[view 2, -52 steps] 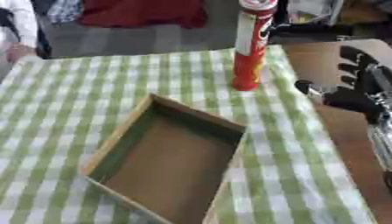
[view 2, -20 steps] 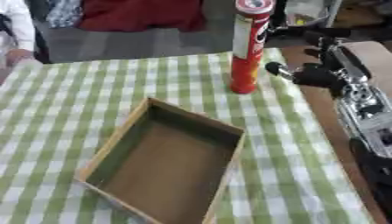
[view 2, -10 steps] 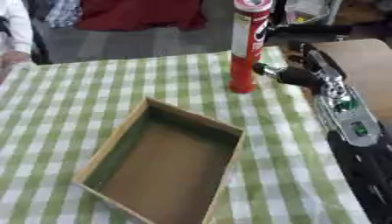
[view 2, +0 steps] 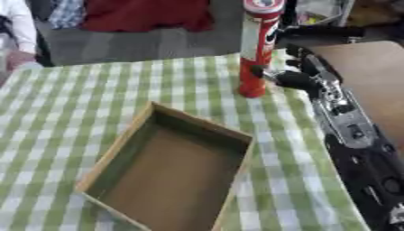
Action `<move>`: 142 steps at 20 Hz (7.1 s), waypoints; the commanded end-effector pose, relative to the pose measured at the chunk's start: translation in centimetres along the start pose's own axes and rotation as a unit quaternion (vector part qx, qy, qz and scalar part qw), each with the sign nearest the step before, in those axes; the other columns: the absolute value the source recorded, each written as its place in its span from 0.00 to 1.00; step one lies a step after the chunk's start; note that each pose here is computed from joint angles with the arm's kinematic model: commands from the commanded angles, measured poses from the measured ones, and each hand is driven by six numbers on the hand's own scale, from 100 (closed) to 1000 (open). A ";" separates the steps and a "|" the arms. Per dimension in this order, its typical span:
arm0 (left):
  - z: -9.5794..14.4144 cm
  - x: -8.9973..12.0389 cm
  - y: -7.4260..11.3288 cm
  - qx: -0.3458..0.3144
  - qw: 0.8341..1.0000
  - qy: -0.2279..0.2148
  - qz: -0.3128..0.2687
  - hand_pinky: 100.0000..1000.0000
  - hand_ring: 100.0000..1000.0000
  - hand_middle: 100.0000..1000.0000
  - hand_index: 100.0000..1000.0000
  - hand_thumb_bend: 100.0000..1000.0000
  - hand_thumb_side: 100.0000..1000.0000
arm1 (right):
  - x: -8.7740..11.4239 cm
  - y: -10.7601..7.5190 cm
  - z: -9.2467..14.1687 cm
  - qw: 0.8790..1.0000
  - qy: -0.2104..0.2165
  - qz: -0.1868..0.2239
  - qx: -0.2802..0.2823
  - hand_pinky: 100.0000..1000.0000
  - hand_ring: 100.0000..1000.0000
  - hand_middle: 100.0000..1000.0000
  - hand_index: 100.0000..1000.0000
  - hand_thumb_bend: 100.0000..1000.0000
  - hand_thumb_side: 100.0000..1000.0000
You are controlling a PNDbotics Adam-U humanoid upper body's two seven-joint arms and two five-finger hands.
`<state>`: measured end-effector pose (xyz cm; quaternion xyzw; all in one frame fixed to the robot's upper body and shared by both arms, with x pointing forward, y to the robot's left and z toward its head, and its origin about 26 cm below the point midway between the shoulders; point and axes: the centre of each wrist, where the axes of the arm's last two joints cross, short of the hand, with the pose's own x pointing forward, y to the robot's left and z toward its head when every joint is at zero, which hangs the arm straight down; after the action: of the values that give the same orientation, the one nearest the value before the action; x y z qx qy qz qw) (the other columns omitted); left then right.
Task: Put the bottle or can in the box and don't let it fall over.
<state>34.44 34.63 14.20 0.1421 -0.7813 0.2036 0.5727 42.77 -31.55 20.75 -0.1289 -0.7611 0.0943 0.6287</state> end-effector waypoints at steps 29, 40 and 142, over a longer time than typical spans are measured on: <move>-0.6 1.8 -0.9 -0.015 1.000 -0.023 0.016 0.82 0.81 0.72 0.75 0.59 0.64 | 5.4 -0.4 -2.4 0.995 -0.082 0.002 -0.052 0.92 0.96 0.96 0.96 0.72 0.26; -0.5 1.9 -1.1 -0.017 0.999 -0.024 0.021 0.82 0.81 0.72 0.74 0.59 0.65 | 6.2 -0.5 -3.4 0.994 -0.085 -0.001 -0.069 0.92 0.96 0.95 0.96 0.72 0.26; 0.2 0.5 0.4 -0.009 1.000 -0.004 -0.005 0.81 0.81 0.73 0.74 0.57 0.64 | 12.6 14.7 12.6 0.898 -0.169 -0.096 0.395 0.92 0.60 0.74 0.62 0.01 0.00</move>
<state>34.01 34.57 13.74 0.1377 -0.7770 0.1979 0.5815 29.80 -13.49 24.83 0.2237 -0.7546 0.3376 0.5163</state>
